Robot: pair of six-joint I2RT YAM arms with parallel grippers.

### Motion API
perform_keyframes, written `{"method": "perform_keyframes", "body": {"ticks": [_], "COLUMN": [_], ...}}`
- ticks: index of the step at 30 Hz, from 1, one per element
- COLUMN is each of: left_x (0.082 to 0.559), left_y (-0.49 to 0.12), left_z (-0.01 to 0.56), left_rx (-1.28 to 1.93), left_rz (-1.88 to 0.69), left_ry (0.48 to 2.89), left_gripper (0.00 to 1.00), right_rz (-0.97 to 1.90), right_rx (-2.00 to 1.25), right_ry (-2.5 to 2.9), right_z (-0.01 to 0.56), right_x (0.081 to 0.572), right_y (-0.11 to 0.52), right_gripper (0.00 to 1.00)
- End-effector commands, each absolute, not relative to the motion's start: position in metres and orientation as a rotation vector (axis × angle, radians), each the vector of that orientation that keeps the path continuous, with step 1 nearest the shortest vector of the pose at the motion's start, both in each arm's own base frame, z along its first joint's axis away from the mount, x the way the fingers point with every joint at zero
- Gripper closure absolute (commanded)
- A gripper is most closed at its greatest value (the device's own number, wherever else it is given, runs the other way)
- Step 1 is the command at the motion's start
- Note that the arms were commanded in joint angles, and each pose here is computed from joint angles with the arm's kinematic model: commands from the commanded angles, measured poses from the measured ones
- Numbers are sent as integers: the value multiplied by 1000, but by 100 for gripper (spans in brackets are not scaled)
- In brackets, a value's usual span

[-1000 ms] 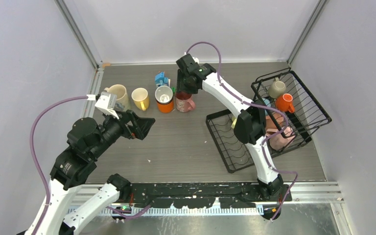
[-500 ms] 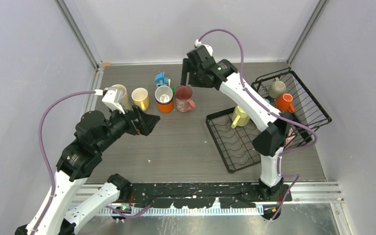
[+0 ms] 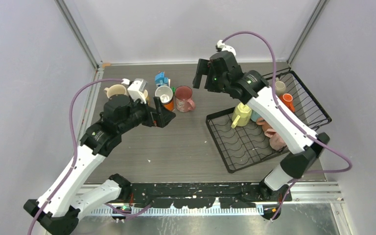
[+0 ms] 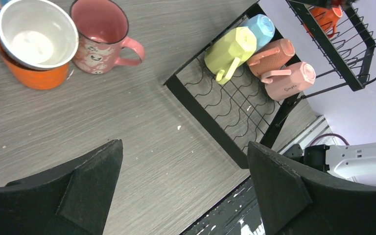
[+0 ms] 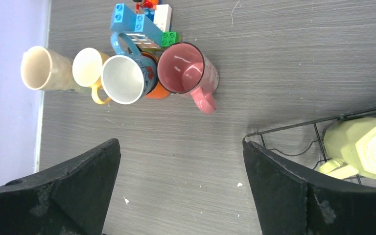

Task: Unload the cups from the dish rack
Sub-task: Place the cup at the center of the board, then unload the cup from the dish rack.

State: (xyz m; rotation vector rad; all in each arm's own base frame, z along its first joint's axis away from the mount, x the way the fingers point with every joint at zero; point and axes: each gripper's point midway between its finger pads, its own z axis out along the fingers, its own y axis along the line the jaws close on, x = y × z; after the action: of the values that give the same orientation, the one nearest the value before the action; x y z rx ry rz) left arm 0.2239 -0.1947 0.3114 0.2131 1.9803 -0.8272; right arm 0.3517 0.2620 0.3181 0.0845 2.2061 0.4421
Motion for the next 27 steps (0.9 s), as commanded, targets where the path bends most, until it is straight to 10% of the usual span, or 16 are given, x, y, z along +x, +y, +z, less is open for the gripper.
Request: {"method": "perform_keyframes", "body": {"ticks": [1,27], "left_x": [237,306], "left_y": [-221,-446], "left_z": [319,224], "left_rx": [248,567], "left_rz": [-883,-886], "left_ry": [1922,1973], "left_gripper": [0,0], "right_rz": [576,883], "right_rx": [150,199], "right_ry": [2021,1591], "right_z": [379,511], "right_x": [333,191], "right_y": [246,134], "right_gripper": [0,0]}}
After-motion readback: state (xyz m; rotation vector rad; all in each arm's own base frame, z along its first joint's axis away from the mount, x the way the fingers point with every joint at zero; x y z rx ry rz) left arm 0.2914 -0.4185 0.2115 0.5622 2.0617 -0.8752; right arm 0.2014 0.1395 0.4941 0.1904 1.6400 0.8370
